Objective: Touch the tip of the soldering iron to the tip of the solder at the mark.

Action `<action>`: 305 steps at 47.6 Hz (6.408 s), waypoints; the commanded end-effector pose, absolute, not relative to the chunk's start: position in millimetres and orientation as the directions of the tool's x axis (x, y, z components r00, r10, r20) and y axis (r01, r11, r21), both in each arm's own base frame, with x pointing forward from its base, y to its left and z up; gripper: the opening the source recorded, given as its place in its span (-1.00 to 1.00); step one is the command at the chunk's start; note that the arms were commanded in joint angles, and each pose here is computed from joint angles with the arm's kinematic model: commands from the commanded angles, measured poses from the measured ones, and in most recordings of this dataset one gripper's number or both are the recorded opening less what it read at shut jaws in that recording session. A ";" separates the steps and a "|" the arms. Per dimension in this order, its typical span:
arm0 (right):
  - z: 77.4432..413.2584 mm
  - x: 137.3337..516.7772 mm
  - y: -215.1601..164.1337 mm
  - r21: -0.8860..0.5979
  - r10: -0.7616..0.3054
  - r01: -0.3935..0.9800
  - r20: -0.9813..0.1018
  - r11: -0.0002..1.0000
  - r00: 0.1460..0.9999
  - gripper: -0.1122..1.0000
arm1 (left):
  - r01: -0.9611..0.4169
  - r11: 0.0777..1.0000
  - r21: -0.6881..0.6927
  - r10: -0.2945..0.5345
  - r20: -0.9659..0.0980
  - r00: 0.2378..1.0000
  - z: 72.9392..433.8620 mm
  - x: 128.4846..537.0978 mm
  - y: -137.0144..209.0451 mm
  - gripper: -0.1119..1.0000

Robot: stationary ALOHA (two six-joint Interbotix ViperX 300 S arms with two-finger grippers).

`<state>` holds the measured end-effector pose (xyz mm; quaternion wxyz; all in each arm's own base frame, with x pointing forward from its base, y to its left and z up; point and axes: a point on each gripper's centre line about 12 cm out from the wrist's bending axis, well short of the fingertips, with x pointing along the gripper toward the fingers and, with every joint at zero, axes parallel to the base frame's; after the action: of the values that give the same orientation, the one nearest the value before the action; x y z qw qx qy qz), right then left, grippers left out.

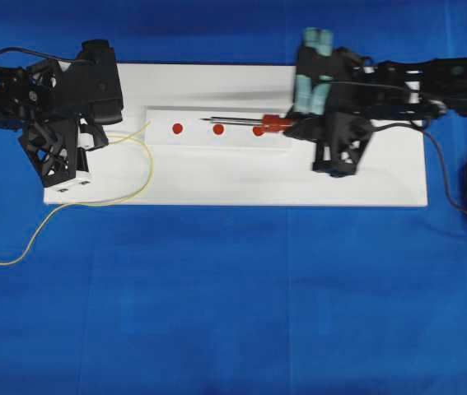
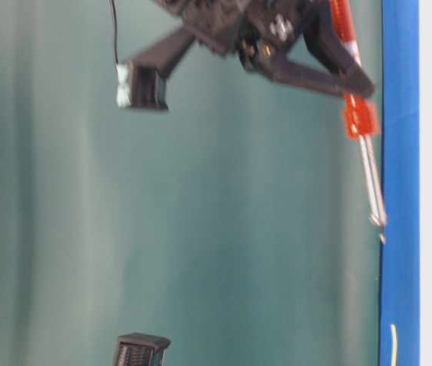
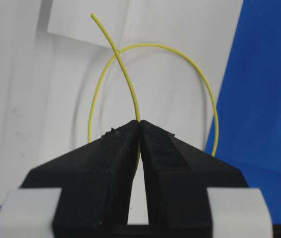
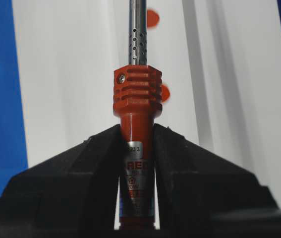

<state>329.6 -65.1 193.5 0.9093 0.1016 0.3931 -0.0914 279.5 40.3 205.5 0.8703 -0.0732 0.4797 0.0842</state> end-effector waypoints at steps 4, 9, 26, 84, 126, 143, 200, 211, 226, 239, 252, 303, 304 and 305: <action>206.7 314.8 -63.5 0.118 -0.103 0.252 -0.692 0.961 0.714 -0.68 | -0.216 0.975 -0.048 0.080 -0.832 0.548 212.4 281.1 40.6 -0.75; 205.3 306.6 -61.6 0.123 -0.101 0.257 -0.694 0.959 0.712 -0.68 | -0.216 0.975 -0.048 0.080 -0.832 0.548 212.1 281.4 40.6 -0.75; 204.1 304.6 -61.2 0.122 -0.102 0.257 -0.696 0.959 0.711 -0.68 | -0.214 0.976 -0.049 0.083 -0.819 0.567 215.6 289.9 41.8 -0.75; 197.3 301.5 -60.6 0.120 -0.100 0.258 -0.708 0.959 0.699 -0.68 | -0.203 0.978 -0.045 0.065 -0.863 0.501 168.9 384.3 48.8 -0.75; 163.2 324.7 -75.3 0.114 -0.101 0.297 -0.778 0.948 0.620 -0.68 | -0.201 0.979 -0.044 0.063 -0.866 0.496 168.1 383.6 47.5 -0.75; 157.9 327.6 -75.5 0.113 -0.097 0.297 -0.788 0.948 0.608 -0.68 | -0.197 0.980 -0.042 0.063 -0.866 0.497 168.6 383.9 47.5 -0.75; 158.3 330.6 -71.8 0.116 -0.087 0.287 -0.789 0.951 0.608 -0.68 | -0.199 0.979 -0.041 0.064 -0.867 0.494 169.8 386.9 49.1 -0.75; 157.5 330.5 -71.2 0.115 -0.085 0.285 -0.792 0.952 0.604 -0.68 | -0.203 0.978 -0.043 0.065 -0.866 0.495 170.4 386.8 49.7 -0.75; 157.5 330.4 -71.7 0.115 -0.086 0.286 -0.792 0.951 0.604 -0.68 | -0.203 0.978 -0.042 0.066 -0.866 0.495 170.4 386.7 50.3 -0.75; 157.5 330.5 -71.2 0.115 -0.085 0.285 -0.792 0.952 0.604 -0.68 | -0.206 0.978 -0.040 0.069 -0.866 0.495 170.4 386.4 52.7 -0.75; 157.6 330.6 -71.3 0.115 -0.086 0.285 -0.791 0.952 0.605 -0.68 | -0.208 0.977 -0.040 0.070 -0.865 0.497 171.0 386.8 53.3 -0.75; 157.3 329.9 -71.1 0.113 -0.086 0.284 -0.791 0.952 0.605 -0.68 | -0.204 0.978 -0.040 0.079 -0.837 0.542 202.4 371.1 52.4 -0.75; 157.7 330.2 -71.2 0.114 -0.086 0.284 -0.791 0.952 0.605 -0.68 | -0.205 0.978 -0.042 0.078 -0.837 0.542 203.5 369.2 52.1 -0.75; 157.3 330.3 -71.7 0.113 -0.087 0.285 -0.791 0.952 0.605 -0.68 | -0.203 0.978 -0.041 0.078 -0.835 0.545 205.7 367.5 51.8 -0.75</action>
<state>324.3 -69.5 147.2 0.8801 0.1186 0.4478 -0.1044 371.9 51.8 184.8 0.8636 -0.0693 0.4929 0.0804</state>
